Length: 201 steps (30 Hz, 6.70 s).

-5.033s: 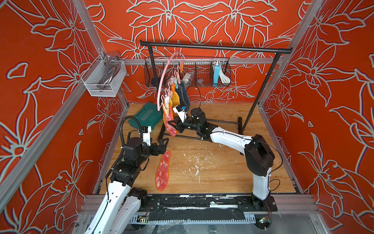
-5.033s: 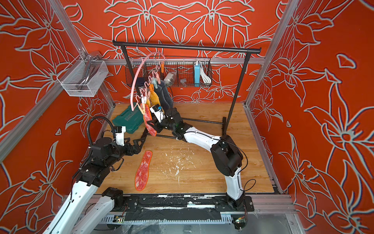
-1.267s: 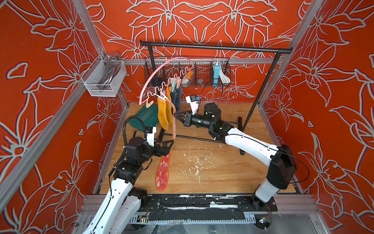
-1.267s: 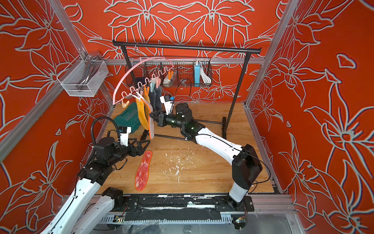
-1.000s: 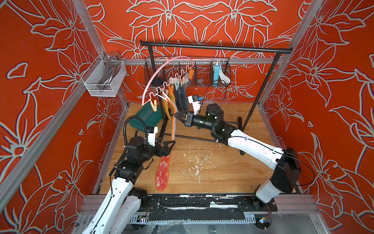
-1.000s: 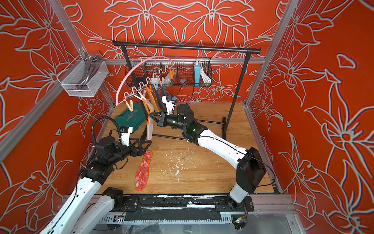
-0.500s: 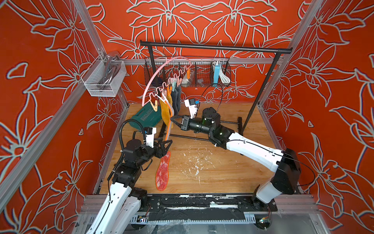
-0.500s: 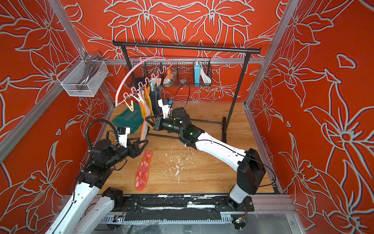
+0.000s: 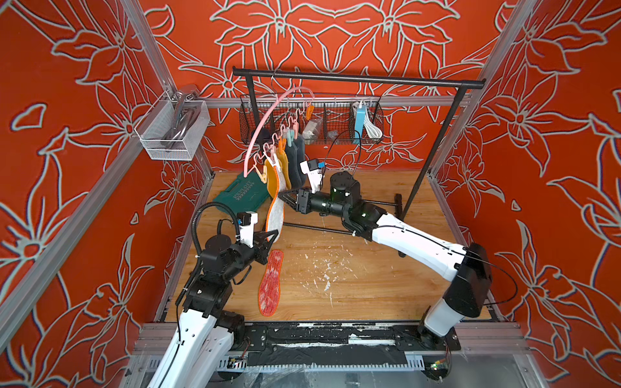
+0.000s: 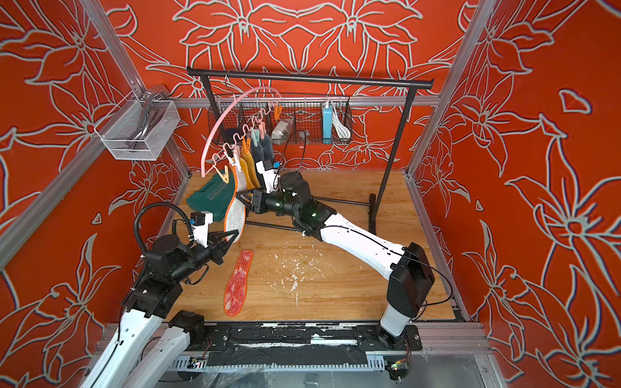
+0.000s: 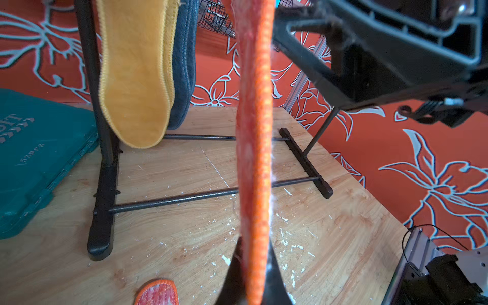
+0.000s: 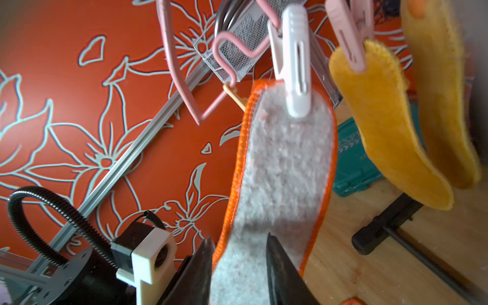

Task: Take the shoe insoles off the hanger
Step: Remove the insole from the hanger, then open the clamp at the hanger.

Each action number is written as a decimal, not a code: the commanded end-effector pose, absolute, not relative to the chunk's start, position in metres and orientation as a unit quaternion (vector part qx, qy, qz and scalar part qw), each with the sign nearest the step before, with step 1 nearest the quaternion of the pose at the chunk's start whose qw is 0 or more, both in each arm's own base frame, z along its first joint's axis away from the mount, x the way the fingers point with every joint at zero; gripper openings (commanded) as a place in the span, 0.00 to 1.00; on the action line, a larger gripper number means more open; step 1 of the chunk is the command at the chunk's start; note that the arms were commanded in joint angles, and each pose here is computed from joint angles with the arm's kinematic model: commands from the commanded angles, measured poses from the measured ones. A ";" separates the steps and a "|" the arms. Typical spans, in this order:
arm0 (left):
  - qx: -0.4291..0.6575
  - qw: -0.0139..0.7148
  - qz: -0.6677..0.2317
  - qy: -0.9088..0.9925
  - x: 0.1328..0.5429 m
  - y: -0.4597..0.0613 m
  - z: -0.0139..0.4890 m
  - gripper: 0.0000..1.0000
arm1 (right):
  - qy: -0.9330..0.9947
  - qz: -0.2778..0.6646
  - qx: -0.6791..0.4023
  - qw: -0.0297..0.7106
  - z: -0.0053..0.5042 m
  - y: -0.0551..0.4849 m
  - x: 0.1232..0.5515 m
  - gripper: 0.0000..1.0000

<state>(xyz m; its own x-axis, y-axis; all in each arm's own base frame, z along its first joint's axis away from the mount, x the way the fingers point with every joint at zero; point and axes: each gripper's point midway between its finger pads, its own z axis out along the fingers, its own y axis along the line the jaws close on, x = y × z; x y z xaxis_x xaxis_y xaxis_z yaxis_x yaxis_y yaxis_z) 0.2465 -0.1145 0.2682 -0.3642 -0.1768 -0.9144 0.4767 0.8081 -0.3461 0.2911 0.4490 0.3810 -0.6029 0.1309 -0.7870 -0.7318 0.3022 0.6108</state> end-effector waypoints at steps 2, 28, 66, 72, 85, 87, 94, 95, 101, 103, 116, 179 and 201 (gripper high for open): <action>0.103 0.568 -0.288 0.764 0.249 -0.113 0.273 0.00 | 0.714 0.467 -0.263 0.451 0.381 0.441 0.313 0.49; 0.106 0.530 -0.191 0.819 0.252 -0.115 0.253 0.00 | 0.729 0.350 -0.289 0.512 0.387 0.478 0.390 0.61; 0.207 0.477 -0.116 0.846 0.229 -0.118 0.213 0.00 | 0.716 0.392 -0.268 0.511 0.403 0.492 0.396 0.14; 0.226 0.477 -0.119 0.841 0.224 -0.123 0.214 0.00 | 0.720 0.400 -0.268 0.500 0.403 0.489 0.394 0.27; 0.271 0.483 -0.148 0.820 0.207 -0.133 0.216 0.00 | 0.726 0.424 -0.274 0.467 0.405 0.460 0.363 0.62; 0.273 0.482 -0.143 0.820 0.206 -0.132 0.214 0.00 | 0.729 0.424 -0.273 0.463 0.404 0.453 0.357 0.63; 0.317 0.464 -0.155 0.812 0.198 -0.141 0.209 0.00 | 0.732 0.427 -0.279 0.452 0.395 0.423 0.330 0.69; 0.327 0.460 -0.164 0.809 0.195 -0.145 0.208 0.00 | 0.733 0.424 -0.278 0.452 0.391 0.417 0.328 0.70; 0.355 0.443 -0.181 0.803 0.188 -0.153 0.203 0.00 | 0.752 0.385 -0.268 0.462 0.364 0.375 0.309 0.72; 0.358 0.446 -0.180 0.800 0.189 -0.153 0.204 0.00 | 0.756 0.368 -0.274 0.467 0.356 0.360 0.300 0.72; 0.461 0.448 -0.201 0.739 0.160 -0.166 0.200 0.00 | 0.652 0.290 -0.444 0.542 0.299 0.275 0.200 0.79; 0.419 0.294 -0.577 0.637 0.076 -0.225 0.284 0.98 | 0.249 0.314 -0.753 0.522 0.248 0.260 0.046 0.00; 0.414 0.029 -0.649 0.638 0.036 -0.266 0.268 0.87 | 0.063 0.396 -0.750 0.526 0.312 0.299 0.024 0.00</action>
